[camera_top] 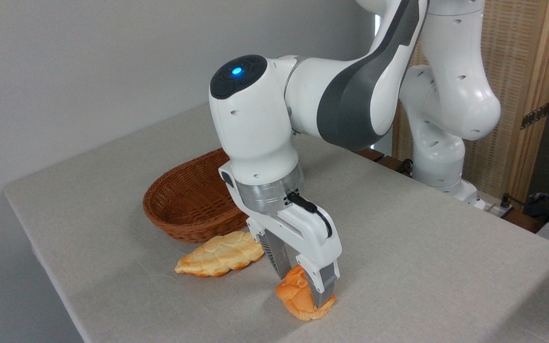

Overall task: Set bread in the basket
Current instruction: 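Lower the gripper onto the orange bread roll and close on it, then lift the orange roll and carry it over the wicker basket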

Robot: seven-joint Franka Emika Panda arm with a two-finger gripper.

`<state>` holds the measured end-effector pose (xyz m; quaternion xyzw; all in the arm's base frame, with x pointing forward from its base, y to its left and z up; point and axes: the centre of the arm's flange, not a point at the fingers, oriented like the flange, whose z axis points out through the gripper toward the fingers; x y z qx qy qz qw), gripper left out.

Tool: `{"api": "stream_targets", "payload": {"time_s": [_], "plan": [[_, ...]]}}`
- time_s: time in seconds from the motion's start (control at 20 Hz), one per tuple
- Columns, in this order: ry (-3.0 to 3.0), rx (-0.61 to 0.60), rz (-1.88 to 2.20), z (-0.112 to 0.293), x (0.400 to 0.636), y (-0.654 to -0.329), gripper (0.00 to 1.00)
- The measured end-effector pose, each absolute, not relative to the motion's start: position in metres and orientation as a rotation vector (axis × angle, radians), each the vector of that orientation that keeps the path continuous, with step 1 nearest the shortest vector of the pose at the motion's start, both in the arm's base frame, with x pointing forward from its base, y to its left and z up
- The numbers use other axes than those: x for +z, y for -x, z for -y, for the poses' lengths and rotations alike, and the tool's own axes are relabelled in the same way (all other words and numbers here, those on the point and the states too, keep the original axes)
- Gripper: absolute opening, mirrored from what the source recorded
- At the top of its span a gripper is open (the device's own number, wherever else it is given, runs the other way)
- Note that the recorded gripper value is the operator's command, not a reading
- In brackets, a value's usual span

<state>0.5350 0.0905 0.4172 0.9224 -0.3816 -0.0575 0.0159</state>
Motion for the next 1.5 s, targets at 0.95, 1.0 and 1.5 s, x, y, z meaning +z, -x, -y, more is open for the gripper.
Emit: {"api": "stream_targets", "payload": {"time_s": [0.95, 1.0, 1.5], "plan": [[-2.836, -0.180, 1.262, -0.092, 0.415, -0.536, 0.23], [-2.837, -0.176, 1.263, -0.092, 0.416, -0.536, 0.24], [-2.848, 0.044, 1.323, -0.009, 0.486, -0.546, 0.29]]}}
